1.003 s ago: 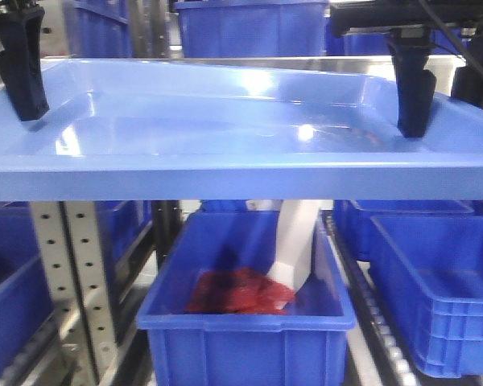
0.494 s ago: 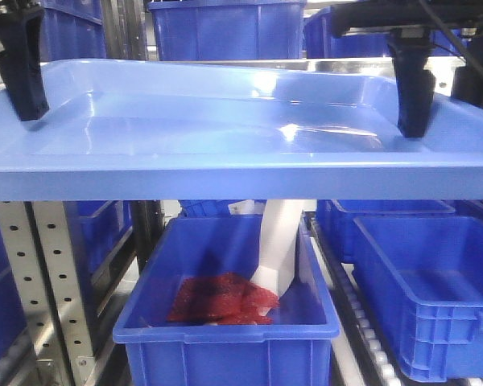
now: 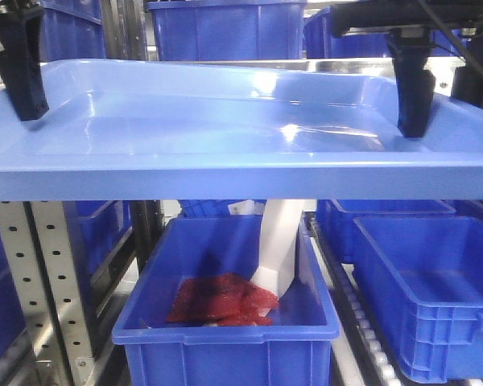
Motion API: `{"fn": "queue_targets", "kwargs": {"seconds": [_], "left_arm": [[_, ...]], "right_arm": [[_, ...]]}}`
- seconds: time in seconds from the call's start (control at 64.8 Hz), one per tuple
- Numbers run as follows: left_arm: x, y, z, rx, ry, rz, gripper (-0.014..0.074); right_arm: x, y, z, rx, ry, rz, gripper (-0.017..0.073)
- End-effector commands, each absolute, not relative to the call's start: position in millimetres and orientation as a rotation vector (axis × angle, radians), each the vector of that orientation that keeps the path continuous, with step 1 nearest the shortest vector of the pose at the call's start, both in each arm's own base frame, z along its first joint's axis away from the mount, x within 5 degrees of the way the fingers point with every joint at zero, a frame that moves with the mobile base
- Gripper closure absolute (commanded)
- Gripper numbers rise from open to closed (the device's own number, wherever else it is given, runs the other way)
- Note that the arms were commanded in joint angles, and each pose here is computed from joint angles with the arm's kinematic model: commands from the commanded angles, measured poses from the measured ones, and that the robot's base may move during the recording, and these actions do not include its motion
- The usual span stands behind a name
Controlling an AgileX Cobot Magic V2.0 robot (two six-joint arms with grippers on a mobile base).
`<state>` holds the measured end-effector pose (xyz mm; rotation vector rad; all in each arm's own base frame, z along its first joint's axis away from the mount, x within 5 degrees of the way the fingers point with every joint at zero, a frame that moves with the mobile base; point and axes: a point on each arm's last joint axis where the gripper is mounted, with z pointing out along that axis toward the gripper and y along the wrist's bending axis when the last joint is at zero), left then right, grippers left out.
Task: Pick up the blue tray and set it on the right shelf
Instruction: 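Position the held tray above the shelf with both grippers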
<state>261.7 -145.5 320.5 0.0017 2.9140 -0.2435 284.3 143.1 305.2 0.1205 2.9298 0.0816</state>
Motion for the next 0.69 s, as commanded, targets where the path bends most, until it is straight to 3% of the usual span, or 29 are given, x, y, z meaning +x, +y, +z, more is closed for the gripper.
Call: {"fn": "queue_targets", "kwargs": {"seconds": [0.0, 0.679], "left_arm": [[253.4, -154.1, 343.4, -0.014, 2.833, -0.421, 0.0573], [253.4, -154.1, 343.4, -0.014, 2.833, -0.421, 0.0574]], "right_arm": [[279.3, 147.6, 329.0, 0.132, 2.839, 0.226, 0.0461], [279.3, 147.6, 329.0, 0.132, 2.839, 0.226, 0.0461]]}}
